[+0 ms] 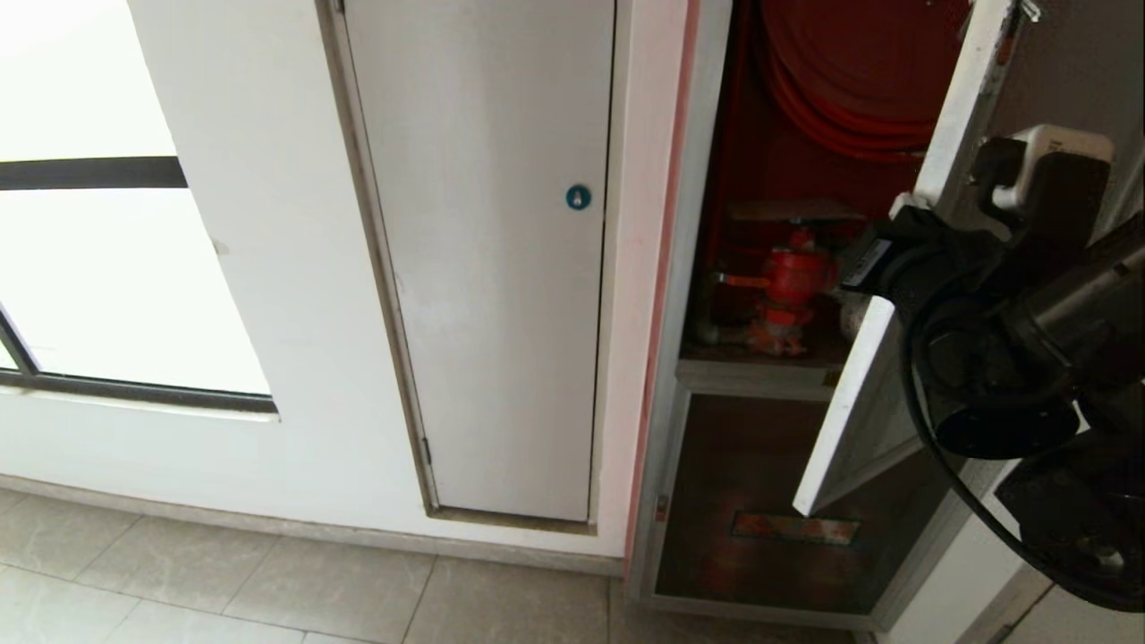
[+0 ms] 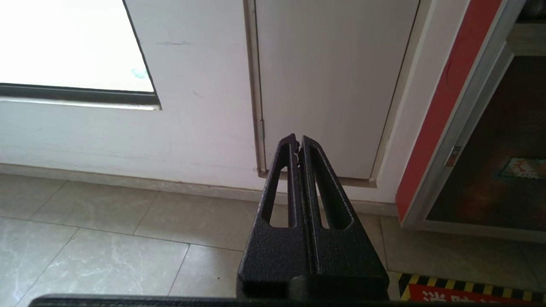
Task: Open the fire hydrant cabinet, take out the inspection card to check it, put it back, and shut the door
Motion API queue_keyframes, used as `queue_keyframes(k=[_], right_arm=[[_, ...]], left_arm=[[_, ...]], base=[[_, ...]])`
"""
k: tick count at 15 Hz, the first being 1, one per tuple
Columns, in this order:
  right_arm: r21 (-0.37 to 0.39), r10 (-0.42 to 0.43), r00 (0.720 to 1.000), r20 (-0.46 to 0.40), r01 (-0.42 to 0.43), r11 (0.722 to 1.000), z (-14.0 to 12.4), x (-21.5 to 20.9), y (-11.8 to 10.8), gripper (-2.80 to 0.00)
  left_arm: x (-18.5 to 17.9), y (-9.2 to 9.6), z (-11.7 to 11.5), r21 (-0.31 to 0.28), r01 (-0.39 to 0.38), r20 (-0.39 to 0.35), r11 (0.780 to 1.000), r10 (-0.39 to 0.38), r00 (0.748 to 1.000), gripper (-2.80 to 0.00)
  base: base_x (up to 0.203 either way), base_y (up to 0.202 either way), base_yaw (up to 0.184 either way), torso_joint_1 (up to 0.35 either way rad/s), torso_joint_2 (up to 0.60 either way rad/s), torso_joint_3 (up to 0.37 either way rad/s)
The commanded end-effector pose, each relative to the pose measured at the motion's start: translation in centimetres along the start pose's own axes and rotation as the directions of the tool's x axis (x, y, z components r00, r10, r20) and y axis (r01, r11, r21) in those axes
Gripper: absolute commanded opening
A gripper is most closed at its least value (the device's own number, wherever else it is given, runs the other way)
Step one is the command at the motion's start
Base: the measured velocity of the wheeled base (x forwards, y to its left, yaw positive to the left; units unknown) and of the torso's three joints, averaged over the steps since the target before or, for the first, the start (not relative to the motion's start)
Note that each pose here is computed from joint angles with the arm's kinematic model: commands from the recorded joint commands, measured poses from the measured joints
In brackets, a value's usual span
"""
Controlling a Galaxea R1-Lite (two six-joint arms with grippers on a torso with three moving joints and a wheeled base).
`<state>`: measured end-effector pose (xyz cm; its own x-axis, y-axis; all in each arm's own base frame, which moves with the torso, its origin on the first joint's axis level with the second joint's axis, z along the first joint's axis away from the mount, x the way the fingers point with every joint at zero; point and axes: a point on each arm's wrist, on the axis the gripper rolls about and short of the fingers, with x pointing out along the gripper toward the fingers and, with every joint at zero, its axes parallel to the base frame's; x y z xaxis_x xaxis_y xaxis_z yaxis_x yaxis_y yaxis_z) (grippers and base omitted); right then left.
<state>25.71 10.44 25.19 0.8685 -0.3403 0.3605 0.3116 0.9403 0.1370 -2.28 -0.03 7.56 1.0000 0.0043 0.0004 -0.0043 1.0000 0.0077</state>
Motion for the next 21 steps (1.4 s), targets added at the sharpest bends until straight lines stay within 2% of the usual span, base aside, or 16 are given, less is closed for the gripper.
queue_keyframes(k=[1,15,21], right_arm=[[0.02,-0.016,1.0,0.024,0.016,1.0,1.4,-0.6,-1.1,-2.8],[0.015,-0.056,0.998,0.04,0.055,0.998,4.8,-4.7,-6.7,-2.8],[-0.011,-0.115,0.992,0.045,0.116,0.993,4.7,-4.8,-8.4,-2.8]], left_arm=[[0.0,0.0,0.0,0.001,0.0,-0.002,1.0,0.0,1.0,-2.8],[0.0,0.0,0.0,0.0,0.0,-0.002,1.0,0.0,1.0,-2.8],[0.0,0.0,0.0,0.0,0.0,-0.002,1.0,0.0,1.0,-2.8]], base=[[0.0,0.0,0.0,0.0,0.0,0.0],[0.0,0.0,0.0,0.0,0.0,0.0],[0.0,0.0,0.0,0.0,0.0,0.0]])
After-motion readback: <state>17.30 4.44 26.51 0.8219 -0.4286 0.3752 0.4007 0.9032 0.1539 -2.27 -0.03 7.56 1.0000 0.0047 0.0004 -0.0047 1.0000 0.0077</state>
